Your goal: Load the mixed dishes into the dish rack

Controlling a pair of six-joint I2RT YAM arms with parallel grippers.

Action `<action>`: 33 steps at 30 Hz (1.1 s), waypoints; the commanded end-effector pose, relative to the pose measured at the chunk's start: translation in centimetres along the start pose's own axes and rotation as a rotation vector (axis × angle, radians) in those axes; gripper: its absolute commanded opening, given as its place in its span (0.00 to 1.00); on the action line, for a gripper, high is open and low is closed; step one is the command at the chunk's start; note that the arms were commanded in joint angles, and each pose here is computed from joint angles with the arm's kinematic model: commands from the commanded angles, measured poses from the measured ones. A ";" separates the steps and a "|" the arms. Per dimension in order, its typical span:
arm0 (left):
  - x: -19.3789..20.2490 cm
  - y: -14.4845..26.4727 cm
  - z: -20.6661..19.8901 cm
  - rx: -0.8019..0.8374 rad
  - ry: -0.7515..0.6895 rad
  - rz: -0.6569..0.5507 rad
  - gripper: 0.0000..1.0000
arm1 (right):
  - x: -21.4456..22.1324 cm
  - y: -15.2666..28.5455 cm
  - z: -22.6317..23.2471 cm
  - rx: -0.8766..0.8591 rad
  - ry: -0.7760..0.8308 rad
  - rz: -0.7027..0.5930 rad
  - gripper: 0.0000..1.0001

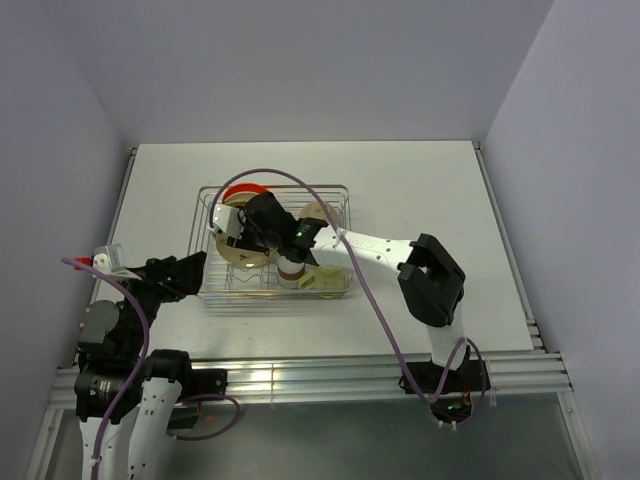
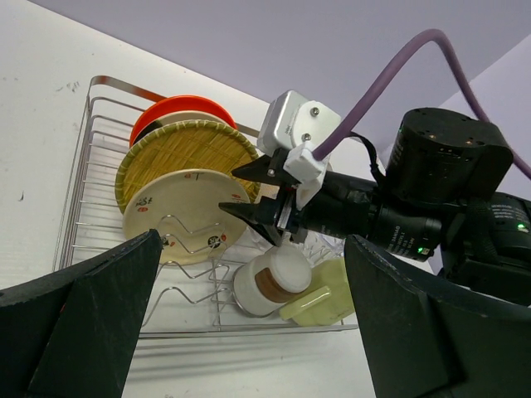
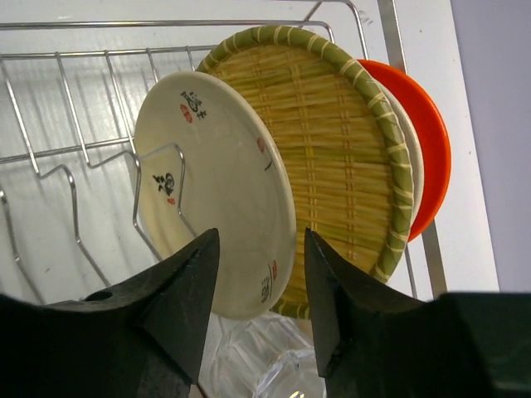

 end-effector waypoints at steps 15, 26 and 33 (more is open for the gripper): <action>-1.5 -2.3 -1.4 0.063 0.020 0.037 0.99 | 1.1 24.9 -22.2 0.458 -0.835 -0.243 1.00; -0.7 -5.4 -1.4 0.070 0.063 0.122 0.99 | 12.7 34.3 -20.7 0.924 -1.004 -0.236 1.00; 0.1 -5.4 -1.5 0.086 0.083 0.137 0.99 | 14.2 36.2 -19.1 0.991 -1.087 -0.288 1.00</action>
Point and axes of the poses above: each gripper's point midway between its finger pads, its own y axis back along the fingers, its own z axis along the line the jaws close on, x = y × z, the point moved 2 cm from there along y, back along the fingers, and after that the axes turned 15 degrees about -y, right-handed, at the moved point
